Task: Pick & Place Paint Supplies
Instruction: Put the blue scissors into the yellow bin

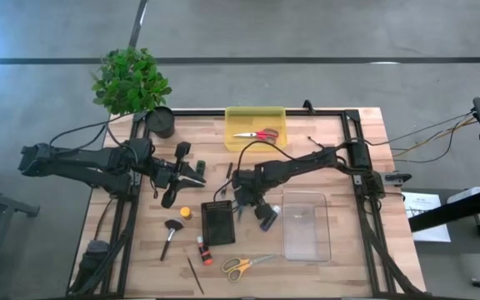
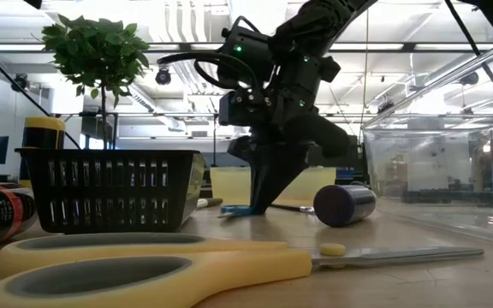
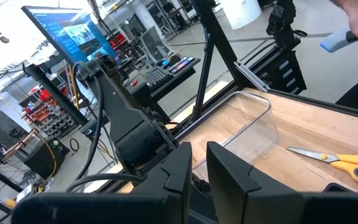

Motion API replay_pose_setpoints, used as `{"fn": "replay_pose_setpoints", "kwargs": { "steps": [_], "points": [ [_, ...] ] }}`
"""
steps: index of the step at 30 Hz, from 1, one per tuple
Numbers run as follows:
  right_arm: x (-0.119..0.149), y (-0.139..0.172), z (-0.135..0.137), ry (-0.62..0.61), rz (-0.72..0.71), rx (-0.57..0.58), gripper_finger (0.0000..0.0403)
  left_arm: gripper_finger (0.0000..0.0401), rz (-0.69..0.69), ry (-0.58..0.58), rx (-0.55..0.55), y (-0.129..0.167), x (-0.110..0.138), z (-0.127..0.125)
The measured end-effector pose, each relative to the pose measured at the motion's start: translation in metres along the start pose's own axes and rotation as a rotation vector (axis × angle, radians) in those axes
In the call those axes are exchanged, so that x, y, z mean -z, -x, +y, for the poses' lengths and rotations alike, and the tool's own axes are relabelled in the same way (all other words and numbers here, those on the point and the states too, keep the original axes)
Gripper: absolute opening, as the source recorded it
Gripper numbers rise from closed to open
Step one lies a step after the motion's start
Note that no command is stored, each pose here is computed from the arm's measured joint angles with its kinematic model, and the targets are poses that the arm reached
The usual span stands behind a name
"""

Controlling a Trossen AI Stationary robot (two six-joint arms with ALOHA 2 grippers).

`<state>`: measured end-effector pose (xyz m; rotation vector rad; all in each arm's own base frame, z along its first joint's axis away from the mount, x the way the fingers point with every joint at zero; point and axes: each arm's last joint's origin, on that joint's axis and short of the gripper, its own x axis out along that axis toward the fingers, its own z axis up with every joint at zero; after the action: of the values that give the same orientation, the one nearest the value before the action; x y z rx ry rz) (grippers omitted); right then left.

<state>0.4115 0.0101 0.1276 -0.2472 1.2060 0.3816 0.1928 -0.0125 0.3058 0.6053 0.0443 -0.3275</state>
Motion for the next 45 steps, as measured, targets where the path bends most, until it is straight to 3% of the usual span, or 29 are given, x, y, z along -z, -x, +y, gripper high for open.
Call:
{"fn": "replay_pose_setpoints", "kwargs": {
  "steps": [13,25,35,41,45],
  "points": [
    [0.002,0.024,0.005,-0.028,0.081,-0.015,0.0008,0.0057,0.0,0.0,0.0,0.0,0.0,0.0],
    [0.0,0.059,-0.003,-0.054,0.064,0.164,0.0007,0.0057,0.0,0.001,0.0,0.0,0.0,0.0],
    [0.015,0.122,-0.038,-0.173,-0.025,0.361,0.0007,0.0057,0.0,0.003,0.0,0.0,0.0,0.0],
    [0.032,0.155,-0.075,-0.274,-0.122,0.492,0.0007,0.0057,0.0,0.003,0.0,0.0,0.0,0.0],
    [0.052,0.158,-0.098,-0.345,-0.117,0.471,0.0007,0.0057,0.0,0.005,0.0,0.0,0.0,0.0]
  ]
}}
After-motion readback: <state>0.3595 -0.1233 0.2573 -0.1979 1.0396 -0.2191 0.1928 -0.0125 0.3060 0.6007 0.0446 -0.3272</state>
